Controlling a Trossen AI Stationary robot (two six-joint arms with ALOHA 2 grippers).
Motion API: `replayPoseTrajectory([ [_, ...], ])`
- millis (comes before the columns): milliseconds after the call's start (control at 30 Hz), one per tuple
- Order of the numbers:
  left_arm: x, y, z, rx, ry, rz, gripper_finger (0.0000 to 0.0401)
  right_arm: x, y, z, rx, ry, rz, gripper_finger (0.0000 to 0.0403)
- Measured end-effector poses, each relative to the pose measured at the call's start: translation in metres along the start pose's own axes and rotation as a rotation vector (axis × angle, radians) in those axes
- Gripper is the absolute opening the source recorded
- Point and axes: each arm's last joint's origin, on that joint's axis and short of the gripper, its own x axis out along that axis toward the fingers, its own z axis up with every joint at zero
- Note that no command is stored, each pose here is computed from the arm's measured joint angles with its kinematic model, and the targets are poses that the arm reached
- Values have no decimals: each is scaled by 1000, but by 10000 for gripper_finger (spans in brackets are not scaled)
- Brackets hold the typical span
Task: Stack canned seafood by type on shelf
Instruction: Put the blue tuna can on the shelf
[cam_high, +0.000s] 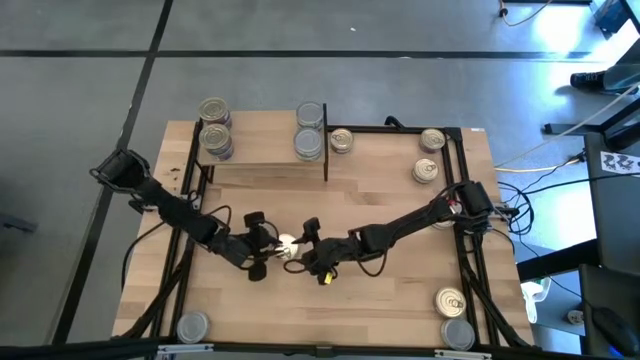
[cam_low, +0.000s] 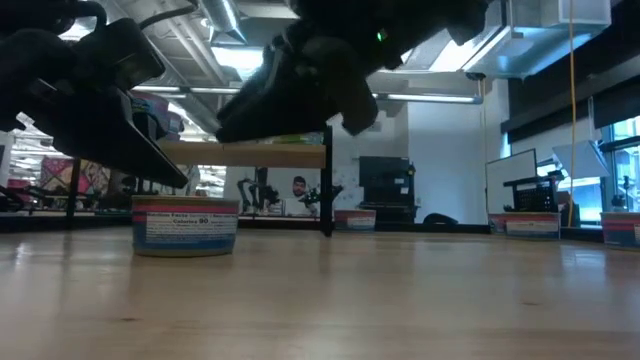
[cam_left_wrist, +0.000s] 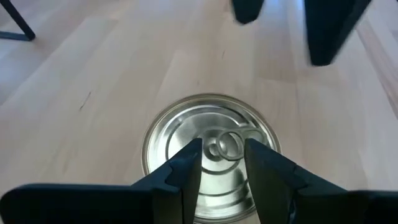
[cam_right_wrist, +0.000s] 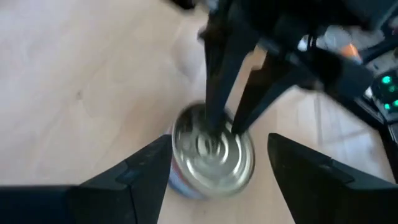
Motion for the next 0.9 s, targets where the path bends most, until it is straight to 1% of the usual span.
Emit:
replayPoseTrajectory([
  [100,0,0,0,7,1,0,117,0,0,2,4,-30,29,264],
  [233,0,0,-1,-1,9,5,117,0,-2,8,21,-88,11,264],
  [333,0,1,-2,-9,19,11,117,0,0,5,20,-75,51,267],
  [467,0,1,-2,-18,27,-1,117,0,2,2,76,-45,81,295],
  [533,0,1,-2,-21,29,-6,117,0,3,0,81,-26,89,312],
  [633,0,1,-3,-14,37,-4,117,0,3,0,43,-26,88,332],
  [700,0,2,-5,1,60,6,117,2,4,-1,-1,-24,88,338],
  [900,-1,5,-9,0,107,47,117,9,7,-8,-65,-15,91,333],
])
